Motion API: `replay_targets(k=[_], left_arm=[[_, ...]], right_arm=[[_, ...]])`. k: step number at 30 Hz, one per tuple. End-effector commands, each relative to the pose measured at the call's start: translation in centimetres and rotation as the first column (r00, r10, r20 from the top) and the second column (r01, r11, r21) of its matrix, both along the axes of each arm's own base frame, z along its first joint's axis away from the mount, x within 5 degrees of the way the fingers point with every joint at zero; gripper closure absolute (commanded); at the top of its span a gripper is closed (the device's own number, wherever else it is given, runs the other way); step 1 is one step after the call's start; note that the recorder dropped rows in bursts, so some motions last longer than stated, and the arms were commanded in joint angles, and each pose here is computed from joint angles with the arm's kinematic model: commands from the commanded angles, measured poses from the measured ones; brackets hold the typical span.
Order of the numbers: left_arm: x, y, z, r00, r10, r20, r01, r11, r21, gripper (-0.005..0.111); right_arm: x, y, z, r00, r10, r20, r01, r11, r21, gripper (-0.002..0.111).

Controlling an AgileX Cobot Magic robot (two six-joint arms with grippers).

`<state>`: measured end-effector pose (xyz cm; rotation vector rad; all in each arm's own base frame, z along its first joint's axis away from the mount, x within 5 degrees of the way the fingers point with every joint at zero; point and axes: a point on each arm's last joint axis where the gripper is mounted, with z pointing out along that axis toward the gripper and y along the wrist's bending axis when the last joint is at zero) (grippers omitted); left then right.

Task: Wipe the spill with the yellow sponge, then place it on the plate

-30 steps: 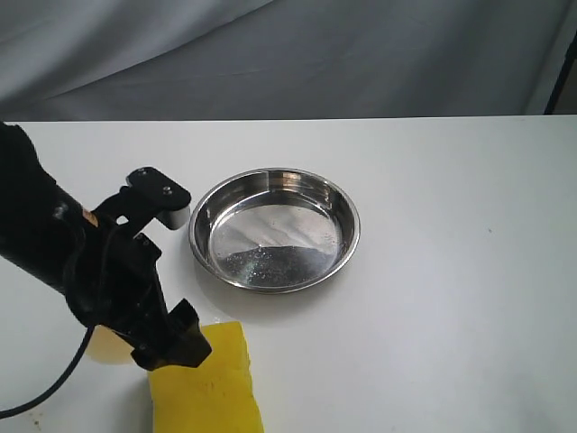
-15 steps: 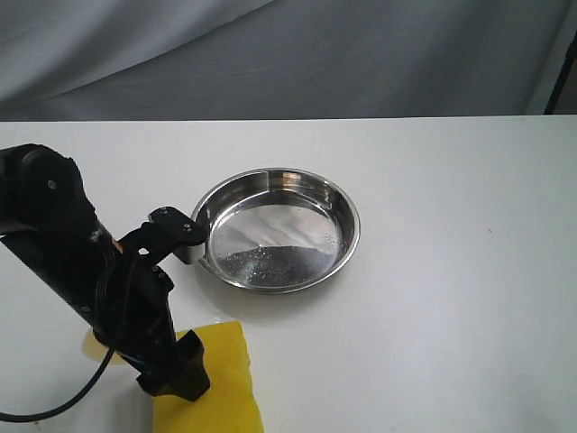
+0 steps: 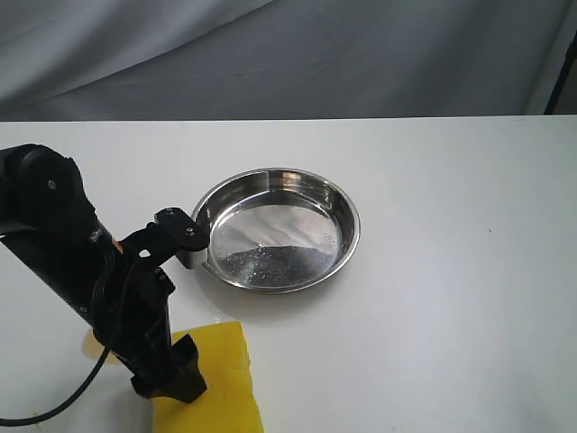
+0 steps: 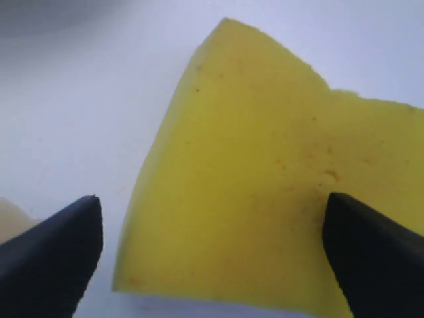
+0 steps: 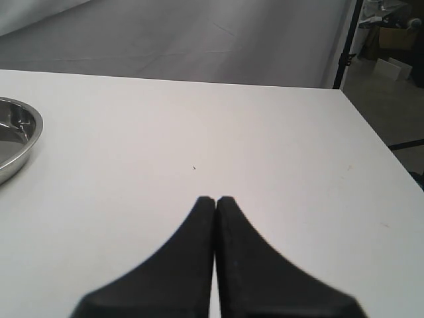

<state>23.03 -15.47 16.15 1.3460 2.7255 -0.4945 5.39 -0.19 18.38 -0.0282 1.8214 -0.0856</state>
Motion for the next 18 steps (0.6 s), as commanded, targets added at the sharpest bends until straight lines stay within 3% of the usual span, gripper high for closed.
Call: replay_targets(k=[1, 18], left_arm=[[0.04, -0.25, 0.15, 1.0, -0.002, 0.0, 0.002, 1.0, -0.011, 0.038], [0.06, -0.25, 0.15, 1.0, -0.001, 0.002, 0.001, 1.0, -0.011, 0.089]], right_arm=[[-0.03, -0.06, -0.08, 1.0, -0.009, 0.003, 0.009, 1.0, -0.005, 0.108], [-0.03, -0.06, -0.08, 1.0, -0.009, 0.003, 0.009, 1.0, -0.005, 0.108]])
